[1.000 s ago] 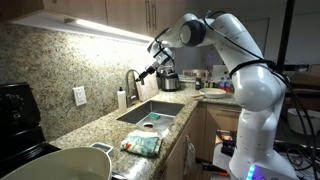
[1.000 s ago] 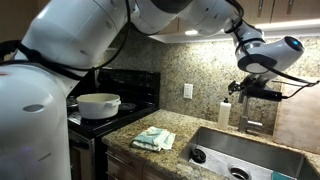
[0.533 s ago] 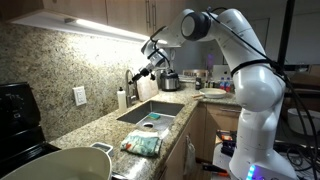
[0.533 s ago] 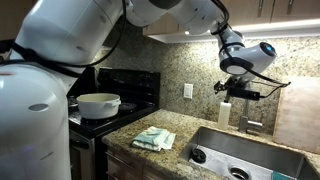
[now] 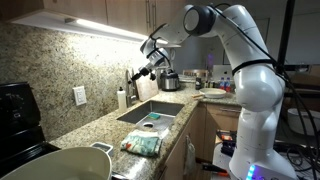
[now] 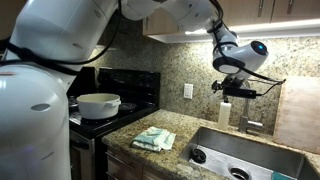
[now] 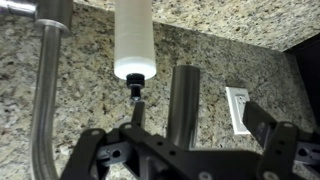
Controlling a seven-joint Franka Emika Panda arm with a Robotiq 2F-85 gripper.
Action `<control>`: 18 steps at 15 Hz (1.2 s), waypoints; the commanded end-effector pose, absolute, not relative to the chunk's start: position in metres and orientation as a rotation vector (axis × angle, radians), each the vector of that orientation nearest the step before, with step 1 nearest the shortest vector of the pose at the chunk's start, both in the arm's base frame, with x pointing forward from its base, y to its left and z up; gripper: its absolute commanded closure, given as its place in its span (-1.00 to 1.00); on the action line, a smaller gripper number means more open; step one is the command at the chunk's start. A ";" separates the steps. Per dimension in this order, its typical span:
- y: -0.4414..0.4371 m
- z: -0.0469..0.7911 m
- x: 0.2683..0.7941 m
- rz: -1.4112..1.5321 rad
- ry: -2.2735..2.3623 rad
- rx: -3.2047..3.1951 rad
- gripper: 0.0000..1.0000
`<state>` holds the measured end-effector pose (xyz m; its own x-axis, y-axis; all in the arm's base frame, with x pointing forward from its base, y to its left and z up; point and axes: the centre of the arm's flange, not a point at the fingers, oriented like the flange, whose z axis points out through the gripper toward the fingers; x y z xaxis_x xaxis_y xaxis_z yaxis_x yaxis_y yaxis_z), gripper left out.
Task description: Push the faucet to the left.
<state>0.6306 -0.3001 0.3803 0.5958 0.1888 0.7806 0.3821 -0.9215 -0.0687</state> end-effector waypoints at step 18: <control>-0.257 0.405 0.454 -0.543 0.035 -3.064 -1.00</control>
